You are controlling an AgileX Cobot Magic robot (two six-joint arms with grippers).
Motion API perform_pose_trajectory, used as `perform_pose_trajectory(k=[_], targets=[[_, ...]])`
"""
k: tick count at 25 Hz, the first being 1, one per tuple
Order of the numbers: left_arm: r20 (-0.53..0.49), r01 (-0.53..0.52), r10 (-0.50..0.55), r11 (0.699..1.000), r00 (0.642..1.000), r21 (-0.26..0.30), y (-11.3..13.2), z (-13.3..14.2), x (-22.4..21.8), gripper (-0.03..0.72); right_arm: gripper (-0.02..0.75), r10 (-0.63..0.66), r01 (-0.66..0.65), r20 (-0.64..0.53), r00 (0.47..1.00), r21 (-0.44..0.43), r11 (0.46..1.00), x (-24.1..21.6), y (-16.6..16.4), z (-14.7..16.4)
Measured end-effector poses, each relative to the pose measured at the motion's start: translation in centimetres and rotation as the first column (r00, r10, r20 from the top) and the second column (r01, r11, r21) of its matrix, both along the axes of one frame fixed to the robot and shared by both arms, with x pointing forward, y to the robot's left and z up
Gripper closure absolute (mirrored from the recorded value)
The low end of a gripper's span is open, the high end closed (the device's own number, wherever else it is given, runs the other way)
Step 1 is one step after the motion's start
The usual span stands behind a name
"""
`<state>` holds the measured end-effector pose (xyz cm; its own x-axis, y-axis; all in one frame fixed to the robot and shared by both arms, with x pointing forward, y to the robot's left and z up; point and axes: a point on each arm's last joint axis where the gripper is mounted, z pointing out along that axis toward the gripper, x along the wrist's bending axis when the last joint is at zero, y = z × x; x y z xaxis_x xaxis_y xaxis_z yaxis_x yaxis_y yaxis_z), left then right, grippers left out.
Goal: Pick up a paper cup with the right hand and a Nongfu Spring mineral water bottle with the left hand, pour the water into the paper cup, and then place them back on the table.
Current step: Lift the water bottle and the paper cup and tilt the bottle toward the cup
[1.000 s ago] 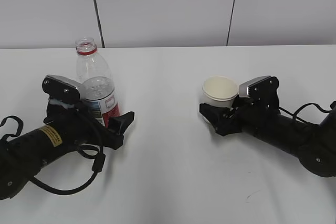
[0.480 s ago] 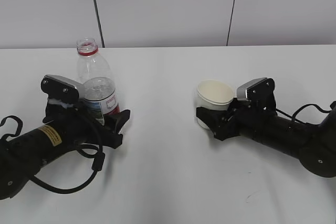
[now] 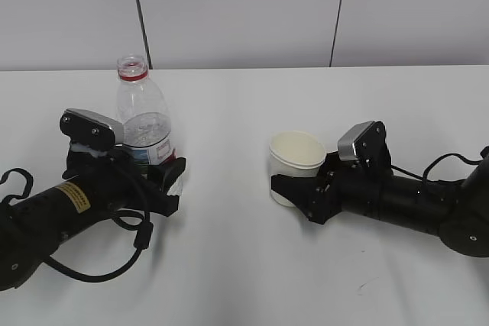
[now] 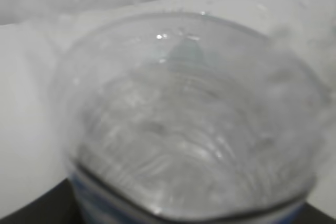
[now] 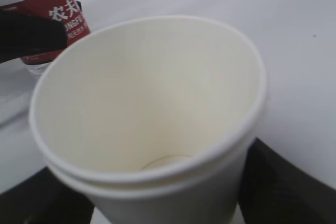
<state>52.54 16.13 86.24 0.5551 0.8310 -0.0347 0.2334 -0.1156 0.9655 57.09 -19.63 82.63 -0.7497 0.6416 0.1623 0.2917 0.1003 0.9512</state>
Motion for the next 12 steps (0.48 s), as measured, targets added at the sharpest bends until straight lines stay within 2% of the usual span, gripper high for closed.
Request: perform_pose_trajectory(k=[4, 8, 12], targets=[[0.009, 0.007, -0.007, 1.0, 1.0, 0.012, 0.0, 0.0, 0.0, 0.306, 0.206, 0.069, -0.069, -0.018, 0.997, 0.008, 0.998, -0.5, 0.4, 0.0], [0.054, 0.037, -0.041, 0.997, 0.998, 0.075, -0.1, 0.1, -0.1, 0.309, 0.206, 0.17, -0.17, -0.033, 0.985, 0.006, 0.985, -1.3, 1.7, 0.8], [0.076, 0.05, -0.061, 0.99, 0.995, 0.129, -0.1, 0.5, -0.1, 0.309, 0.206, 0.241, -0.241, 0.009, 0.97, 0.018, 0.97, -1.8, 3.4, 3.3]])
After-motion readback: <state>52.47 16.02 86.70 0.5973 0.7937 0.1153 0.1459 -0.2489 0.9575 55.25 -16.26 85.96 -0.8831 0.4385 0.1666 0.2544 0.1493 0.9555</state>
